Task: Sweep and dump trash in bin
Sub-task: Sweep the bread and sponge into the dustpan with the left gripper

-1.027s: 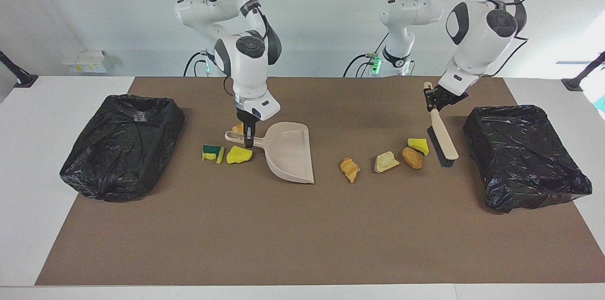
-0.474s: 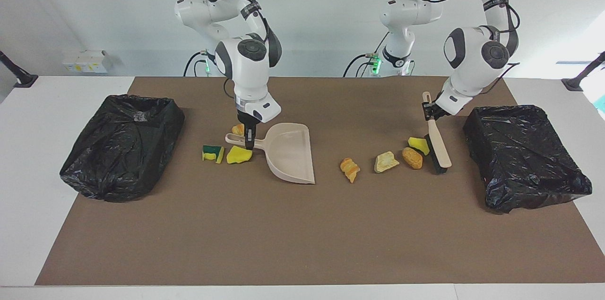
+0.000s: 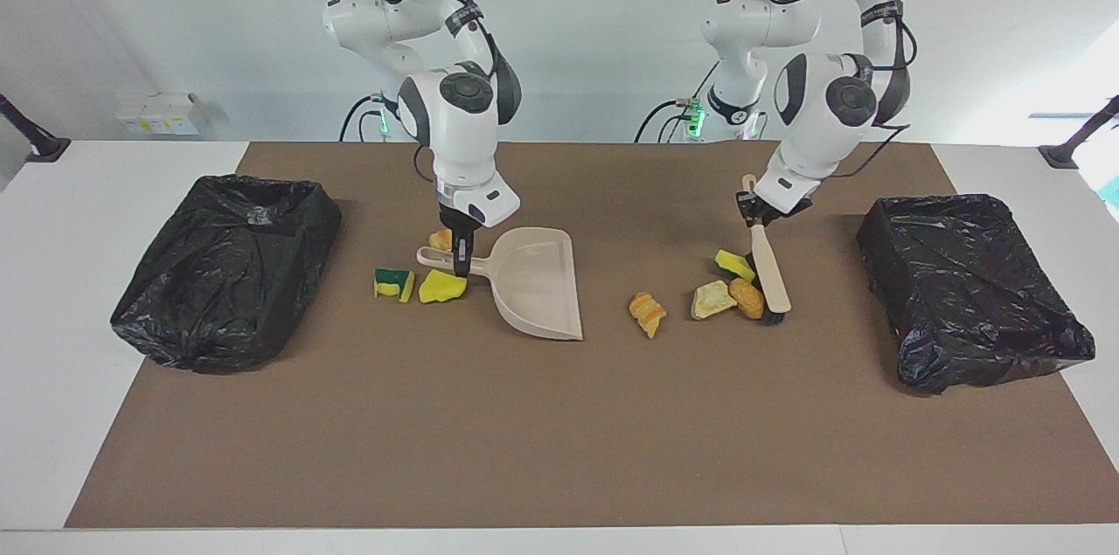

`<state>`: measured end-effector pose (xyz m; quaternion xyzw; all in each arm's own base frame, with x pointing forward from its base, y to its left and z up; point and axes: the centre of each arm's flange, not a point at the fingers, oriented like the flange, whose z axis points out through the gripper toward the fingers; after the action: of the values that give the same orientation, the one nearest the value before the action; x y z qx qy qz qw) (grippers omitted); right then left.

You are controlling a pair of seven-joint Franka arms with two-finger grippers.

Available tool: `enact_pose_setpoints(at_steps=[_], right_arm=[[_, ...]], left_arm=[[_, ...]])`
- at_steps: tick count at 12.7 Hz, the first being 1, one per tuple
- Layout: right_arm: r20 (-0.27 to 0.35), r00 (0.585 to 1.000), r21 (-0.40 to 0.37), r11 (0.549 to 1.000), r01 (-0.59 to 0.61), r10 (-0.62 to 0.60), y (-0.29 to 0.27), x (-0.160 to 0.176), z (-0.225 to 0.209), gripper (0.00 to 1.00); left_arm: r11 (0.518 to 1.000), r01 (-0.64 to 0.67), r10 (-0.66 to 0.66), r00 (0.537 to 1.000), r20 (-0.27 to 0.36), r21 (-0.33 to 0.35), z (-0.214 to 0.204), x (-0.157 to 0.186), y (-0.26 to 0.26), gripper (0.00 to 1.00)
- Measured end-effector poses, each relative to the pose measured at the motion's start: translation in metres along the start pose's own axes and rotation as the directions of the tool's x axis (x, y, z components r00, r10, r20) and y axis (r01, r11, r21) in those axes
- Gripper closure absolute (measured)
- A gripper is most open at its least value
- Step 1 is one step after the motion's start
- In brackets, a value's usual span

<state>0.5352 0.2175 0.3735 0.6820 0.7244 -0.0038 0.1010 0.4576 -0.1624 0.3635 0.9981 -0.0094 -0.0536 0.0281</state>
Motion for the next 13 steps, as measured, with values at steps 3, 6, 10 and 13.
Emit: enact_pose_setpoints(at_steps=[3,6,10,13], right_arm=[[0.004,0.999,0.018,0.999,-0.037,0.037,-0.006,0.016,0.01,0.69],[0.004,0.997,0.027,0.997,-0.071,0.071,-0.014,0.037,0.02,0.69],[0.003,0.998,0.025,0.997,-0.069,0.069,-0.014,0.04,0.019,0.69],[0.003,0.998,0.025,0.997,-0.069,0.069,-0.014,0.04,0.019,0.69]], left_arm=[[0.998,-0.031,0.03,0.999,-0.02,-0.062,0.008,-0.014,0.058,0.74],[0.991,-0.081,0.079,0.997,-0.02,-0.104,0.007,-0.033,0.101,0.74],[0.978,-0.168,0.166,0.986,-0.029,-0.123,0.003,-0.057,0.149,0.74],[0.966,-0.216,0.208,0.976,-0.068,-0.141,-0.017,-0.063,0.173,0.74]])
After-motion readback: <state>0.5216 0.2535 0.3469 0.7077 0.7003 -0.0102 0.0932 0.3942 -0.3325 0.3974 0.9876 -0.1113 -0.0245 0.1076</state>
